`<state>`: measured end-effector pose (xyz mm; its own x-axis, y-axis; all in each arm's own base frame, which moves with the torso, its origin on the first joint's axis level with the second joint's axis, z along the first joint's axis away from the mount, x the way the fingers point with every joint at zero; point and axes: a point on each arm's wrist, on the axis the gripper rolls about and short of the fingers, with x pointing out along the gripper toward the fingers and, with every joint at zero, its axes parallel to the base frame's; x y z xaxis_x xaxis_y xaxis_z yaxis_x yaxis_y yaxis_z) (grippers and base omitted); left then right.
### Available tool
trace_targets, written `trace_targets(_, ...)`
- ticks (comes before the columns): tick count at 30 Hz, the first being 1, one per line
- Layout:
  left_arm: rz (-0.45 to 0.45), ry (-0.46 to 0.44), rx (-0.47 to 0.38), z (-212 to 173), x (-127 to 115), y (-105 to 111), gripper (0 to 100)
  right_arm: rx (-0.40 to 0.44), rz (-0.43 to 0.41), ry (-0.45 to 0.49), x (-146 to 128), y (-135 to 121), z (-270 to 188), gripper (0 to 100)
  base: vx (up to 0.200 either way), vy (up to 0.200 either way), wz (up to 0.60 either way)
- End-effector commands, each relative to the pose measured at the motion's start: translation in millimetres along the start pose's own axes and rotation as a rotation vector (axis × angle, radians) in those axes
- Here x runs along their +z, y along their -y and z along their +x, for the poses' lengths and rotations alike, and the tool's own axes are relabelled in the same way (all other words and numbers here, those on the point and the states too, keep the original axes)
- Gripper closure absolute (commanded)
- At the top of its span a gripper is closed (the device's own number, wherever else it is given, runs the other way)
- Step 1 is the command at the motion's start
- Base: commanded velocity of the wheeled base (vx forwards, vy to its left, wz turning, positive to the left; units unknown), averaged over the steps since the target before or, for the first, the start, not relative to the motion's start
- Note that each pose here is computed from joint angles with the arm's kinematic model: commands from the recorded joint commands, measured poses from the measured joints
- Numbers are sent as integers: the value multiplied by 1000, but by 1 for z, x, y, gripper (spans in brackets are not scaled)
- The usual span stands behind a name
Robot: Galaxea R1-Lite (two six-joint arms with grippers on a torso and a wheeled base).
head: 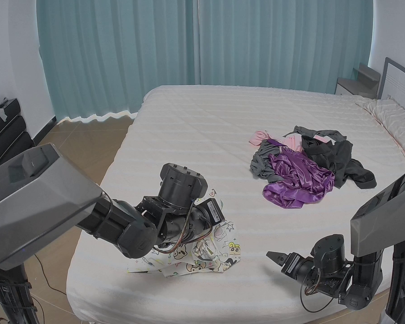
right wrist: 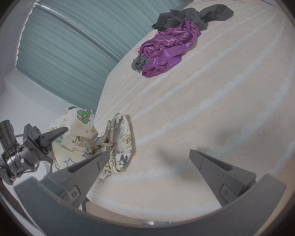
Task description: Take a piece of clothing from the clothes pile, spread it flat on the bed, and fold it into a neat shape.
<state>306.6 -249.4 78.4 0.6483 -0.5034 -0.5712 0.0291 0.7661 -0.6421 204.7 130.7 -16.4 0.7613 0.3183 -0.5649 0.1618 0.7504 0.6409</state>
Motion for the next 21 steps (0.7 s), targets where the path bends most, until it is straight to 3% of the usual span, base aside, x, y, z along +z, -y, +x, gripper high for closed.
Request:
trace_targets(1,1,-12,9,7,-5,-1,100,9,1,5,0,-1,0,0,0,0,0)
trace_targets(3,-4,-15,9,7,-5,-1,100,8,1,4,0,0,0,0,0,0,0)
trace_targets(4,-5,-18,7,7,-6,-1,0,9,1,5,0,-1,1,0,0,0,0)
trace_targets(12,-28,-31,27,4,-13,-3,0,8,3,4,0,0,1,0,0,0,0)
trace_targets(21,-115,9,30,-44,0,-13,0,6,2,3,0,0,1,0,0,0,0)
